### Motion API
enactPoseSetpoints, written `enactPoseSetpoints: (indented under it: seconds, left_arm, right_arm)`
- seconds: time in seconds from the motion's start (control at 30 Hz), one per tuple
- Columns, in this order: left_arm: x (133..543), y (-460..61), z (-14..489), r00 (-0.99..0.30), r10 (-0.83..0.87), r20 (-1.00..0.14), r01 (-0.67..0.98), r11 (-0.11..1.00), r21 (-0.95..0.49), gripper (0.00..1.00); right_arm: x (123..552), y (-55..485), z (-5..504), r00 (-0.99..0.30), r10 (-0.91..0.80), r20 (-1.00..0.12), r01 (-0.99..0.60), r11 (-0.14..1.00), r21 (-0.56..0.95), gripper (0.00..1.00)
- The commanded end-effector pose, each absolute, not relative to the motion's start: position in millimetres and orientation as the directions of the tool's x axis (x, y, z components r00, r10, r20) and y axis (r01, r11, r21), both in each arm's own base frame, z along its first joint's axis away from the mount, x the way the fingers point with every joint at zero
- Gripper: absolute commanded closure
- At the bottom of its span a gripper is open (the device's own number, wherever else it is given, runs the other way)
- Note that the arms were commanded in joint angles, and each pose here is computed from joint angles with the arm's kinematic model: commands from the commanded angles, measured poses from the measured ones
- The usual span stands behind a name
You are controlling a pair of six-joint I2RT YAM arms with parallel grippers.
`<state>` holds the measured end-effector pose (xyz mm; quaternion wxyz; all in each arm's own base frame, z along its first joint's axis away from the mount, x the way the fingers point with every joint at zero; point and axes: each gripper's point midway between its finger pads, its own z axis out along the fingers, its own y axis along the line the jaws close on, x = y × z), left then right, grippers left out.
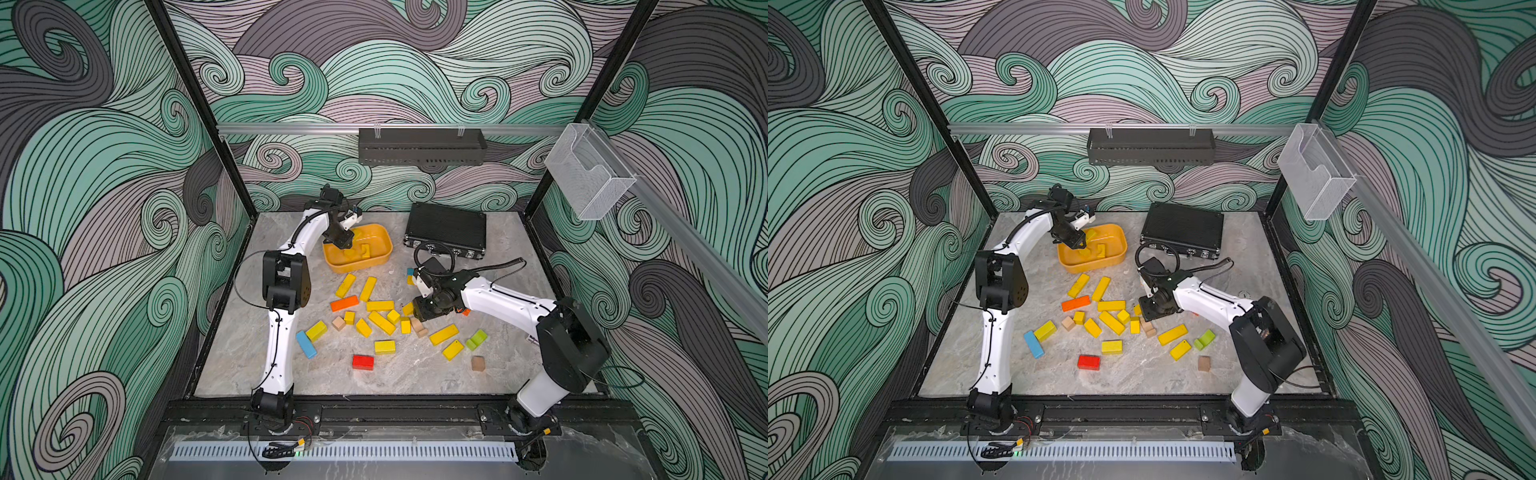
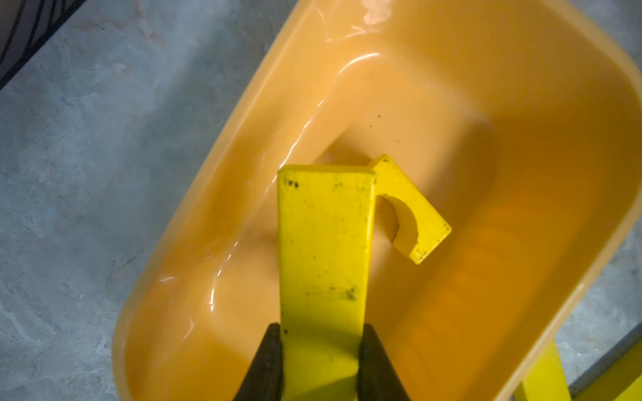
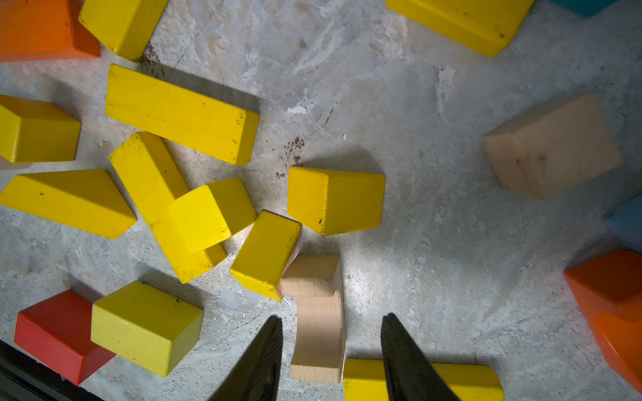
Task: Pick out the yellow building blocks
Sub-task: Place the building block in the storage box.
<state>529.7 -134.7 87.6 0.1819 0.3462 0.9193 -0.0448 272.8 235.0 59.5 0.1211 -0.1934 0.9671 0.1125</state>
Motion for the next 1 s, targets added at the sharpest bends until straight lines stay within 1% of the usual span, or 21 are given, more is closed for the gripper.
enactPoseSetpoints:
  seconds: [0.0,0.17,0.23,0.37,0.57,0.6,0.67,0.73,0.8,0.97]
  left_arm:
    - [521,-131,70,-0.684,0.677,-0.272,0.681,0.726,0.097,0.90]
    - [518,-129,62,-0.694,0.681,-0.234,0.675,0.728,0.120,0.75]
    - [519,-129,63,-0.696,0.677,-0.239,0.670,0.732,0.125,0.68]
    - [522,-129,72,-0.695,0.671,-0.258,0.660,0.738,0.141,0.58]
    - [530,-125,103,-0.693,0.649,-0.314,0.622,0.758,0.194,0.42]
    - [530,-124,111,-0.694,0.641,-0.327,0.612,0.765,0.199,0.37]
    - [530,-124,128,-0.692,0.625,-0.361,0.593,0.778,0.208,0.24]
    - [531,-124,151,-0.681,0.605,-0.413,0.568,0.792,0.224,0.16]
    - [532,-124,174,-0.674,0.577,-0.461,0.538,0.811,0.230,0.14]
    - [519,-122,229,-0.662,0.509,-0.550,0.473,0.853,0.219,0.13]
  right_arm:
    - [272,240,60,-0.896,-0.354,-0.267,-0.408,0.895,0.181,0.51]
    - [270,245,55,-0.895,-0.366,-0.253,-0.416,0.891,0.182,0.51]
    - [269,247,53,-0.896,-0.370,-0.246,-0.418,0.890,0.183,0.52]
    - [267,250,58,-0.887,-0.384,-0.256,-0.432,0.885,0.173,0.52]
    - [249,259,68,-0.865,-0.429,-0.261,-0.476,0.866,0.153,0.52]
    - [244,260,68,-0.865,-0.428,-0.260,-0.475,0.866,0.155,0.51]
    - [236,262,68,-0.866,-0.427,-0.261,-0.475,0.865,0.161,0.52]
    - [229,267,67,-0.865,-0.428,-0.264,-0.478,0.862,0.169,0.51]
    - [224,271,61,-0.867,-0.429,-0.255,-0.477,0.861,0.174,0.52]
    - [220,276,45,-0.874,-0.431,-0.222,-0.469,0.869,0.158,0.52]
